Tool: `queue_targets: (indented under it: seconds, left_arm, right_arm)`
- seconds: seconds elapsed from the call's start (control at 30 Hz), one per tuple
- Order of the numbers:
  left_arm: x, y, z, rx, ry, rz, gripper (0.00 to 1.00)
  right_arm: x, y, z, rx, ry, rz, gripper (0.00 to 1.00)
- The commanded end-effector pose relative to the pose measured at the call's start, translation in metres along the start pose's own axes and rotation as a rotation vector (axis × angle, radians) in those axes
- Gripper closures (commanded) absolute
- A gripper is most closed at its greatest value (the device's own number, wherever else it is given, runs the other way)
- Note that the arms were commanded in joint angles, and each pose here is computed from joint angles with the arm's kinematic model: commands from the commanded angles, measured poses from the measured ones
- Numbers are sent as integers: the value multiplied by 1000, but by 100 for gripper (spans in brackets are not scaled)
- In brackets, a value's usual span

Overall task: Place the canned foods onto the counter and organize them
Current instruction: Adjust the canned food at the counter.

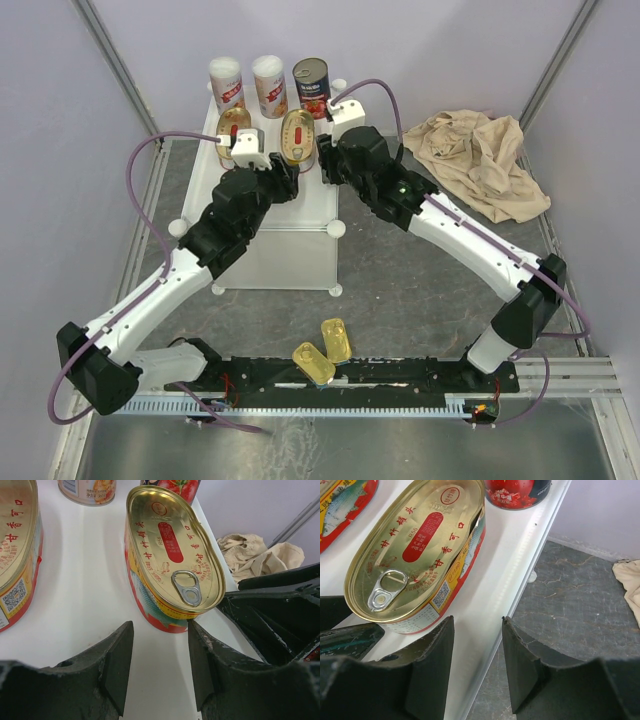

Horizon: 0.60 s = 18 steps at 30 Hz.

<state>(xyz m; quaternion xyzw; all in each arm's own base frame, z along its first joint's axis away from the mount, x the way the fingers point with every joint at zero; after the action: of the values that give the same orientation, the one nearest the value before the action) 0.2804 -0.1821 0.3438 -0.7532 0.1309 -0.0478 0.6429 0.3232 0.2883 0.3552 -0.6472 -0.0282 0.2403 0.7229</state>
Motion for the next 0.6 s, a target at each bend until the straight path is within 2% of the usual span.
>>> queue_targets:
  seconds: [0.0, 0.57]
  left_arm:
    - [3, -27, -5, -33, -3, -90, 46]
    - [6, -28, 2, -33, -73, -105, 44]
  right_arm:
    - [2, -22, 3, 45, -29, -59, 49]
    - [-7, -27, -5, 53, -48, -76, 49]
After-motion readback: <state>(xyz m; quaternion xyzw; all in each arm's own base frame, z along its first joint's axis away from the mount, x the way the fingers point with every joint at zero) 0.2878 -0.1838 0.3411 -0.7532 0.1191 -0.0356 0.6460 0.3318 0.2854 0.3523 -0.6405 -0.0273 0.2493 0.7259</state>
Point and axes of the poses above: each gripper's point midway between its finger pads, its own x axis out along the fingers, its own z axis along the line the jaws close on, y = z × x, the point moved 7 cm from there along -x, back along the fingers, and after that the axes turned 8 degrees about x, right-handed, at the moved point
